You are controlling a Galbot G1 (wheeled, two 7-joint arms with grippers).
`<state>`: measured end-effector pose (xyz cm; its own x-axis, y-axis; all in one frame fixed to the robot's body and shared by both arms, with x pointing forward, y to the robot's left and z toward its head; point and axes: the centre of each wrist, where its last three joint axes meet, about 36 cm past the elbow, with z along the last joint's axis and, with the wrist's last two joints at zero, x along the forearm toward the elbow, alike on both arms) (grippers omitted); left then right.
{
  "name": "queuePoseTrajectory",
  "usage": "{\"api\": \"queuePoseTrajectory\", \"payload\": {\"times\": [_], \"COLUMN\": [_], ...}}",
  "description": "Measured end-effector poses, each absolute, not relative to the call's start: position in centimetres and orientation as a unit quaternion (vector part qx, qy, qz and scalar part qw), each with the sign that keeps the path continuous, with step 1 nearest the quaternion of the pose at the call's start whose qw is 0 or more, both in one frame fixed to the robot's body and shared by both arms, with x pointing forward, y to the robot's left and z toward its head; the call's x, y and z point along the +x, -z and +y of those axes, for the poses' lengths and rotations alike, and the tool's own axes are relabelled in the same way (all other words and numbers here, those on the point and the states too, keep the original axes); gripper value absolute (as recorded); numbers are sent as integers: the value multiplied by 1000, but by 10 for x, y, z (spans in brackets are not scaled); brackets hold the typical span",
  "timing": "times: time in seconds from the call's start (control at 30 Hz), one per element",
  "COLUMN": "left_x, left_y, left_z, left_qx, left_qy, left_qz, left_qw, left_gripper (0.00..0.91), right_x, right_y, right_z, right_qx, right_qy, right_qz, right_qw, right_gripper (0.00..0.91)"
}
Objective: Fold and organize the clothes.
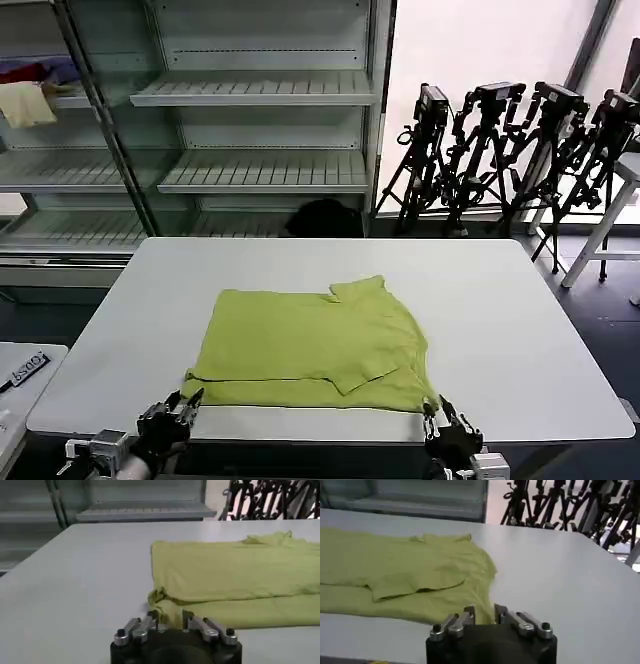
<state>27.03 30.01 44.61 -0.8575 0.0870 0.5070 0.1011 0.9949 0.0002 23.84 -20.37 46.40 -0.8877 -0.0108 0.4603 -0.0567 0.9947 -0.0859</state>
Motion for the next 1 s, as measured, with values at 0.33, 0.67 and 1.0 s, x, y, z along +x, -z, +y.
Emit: {"api": "queuePoseTrajectory", "payload": {"times": [0.33, 0.67, 1.0], "left_x": [278, 327, 395], "left_y": [-454, -470, -473], "left_z": [305, 314, 318], "left_qx": [-34, -61, -90], "left_qy": [0, -18, -34], "left_qz": [-971, -979, -983], "left_qw": [238, 194, 155], "left_gripper": [907, 907, 907], "right_x": [252, 307, 390], "right_y": [-465, -467, -469], "right_z": [-201, -195, -177], "right_qx": [21, 38, 59], "right_qy": [-48, -40, -22], "right_qz": [-974, -984, -990], "right_qw": [222, 169, 127], "right_gripper": [907, 907, 907]}}
